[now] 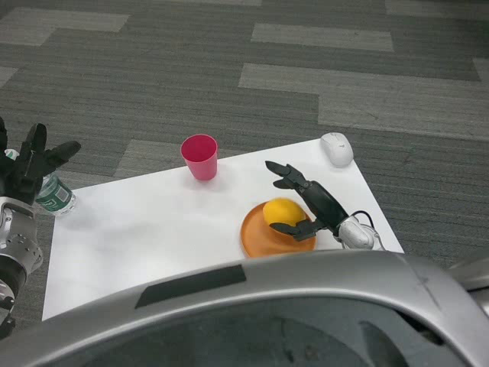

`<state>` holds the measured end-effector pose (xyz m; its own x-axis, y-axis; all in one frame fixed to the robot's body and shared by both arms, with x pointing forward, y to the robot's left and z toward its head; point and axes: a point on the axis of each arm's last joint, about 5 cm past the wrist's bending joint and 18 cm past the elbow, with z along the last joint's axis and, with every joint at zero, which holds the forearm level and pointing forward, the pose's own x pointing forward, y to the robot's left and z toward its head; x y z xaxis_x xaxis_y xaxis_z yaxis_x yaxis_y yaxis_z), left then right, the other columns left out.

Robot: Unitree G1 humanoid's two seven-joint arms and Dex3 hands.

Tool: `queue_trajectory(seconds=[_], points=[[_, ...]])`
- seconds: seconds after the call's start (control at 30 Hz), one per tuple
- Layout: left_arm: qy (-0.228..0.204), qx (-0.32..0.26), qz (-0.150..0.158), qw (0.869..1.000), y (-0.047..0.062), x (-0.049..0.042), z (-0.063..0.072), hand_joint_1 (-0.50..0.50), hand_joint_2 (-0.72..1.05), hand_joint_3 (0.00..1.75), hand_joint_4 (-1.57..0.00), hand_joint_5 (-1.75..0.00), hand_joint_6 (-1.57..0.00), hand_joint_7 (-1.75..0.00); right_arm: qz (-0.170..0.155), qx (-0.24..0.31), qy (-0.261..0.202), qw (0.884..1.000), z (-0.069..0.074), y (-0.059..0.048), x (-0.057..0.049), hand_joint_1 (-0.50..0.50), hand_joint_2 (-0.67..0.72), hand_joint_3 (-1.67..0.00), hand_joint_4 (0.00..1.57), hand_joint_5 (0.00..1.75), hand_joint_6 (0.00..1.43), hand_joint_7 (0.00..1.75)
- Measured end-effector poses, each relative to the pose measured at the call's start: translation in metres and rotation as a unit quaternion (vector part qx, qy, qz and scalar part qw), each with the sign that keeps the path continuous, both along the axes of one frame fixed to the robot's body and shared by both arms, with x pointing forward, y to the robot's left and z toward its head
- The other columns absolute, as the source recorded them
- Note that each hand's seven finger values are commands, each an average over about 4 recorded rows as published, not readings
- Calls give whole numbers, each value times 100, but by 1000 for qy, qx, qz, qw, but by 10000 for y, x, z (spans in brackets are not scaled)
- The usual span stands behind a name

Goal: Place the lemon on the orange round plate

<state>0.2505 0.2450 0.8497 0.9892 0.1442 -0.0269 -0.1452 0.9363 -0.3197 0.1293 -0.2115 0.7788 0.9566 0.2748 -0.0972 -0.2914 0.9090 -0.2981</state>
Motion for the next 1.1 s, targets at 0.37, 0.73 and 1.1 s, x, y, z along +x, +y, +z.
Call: queue_trajectory(seconds=[0.37,0.73,1.1], points=[[0,0,0,1000,0,0,0,50,96,9,-4,0,0,0,-1,0,-2,1000,6,-2,13,17,15,-8,0,48,0,2],[0,0,0,1000,0,0,0,50,96,9,-4,0,0,0,-5,1,-2,1000,6,-11,12,18,15,-8,0,48,0,0],[0,0,1,1000,2,-1,-1,50,96,9,-4,0,0,0,-98,54,-56,992,90,-91,95,21,15,-8,0,48,0,0]])
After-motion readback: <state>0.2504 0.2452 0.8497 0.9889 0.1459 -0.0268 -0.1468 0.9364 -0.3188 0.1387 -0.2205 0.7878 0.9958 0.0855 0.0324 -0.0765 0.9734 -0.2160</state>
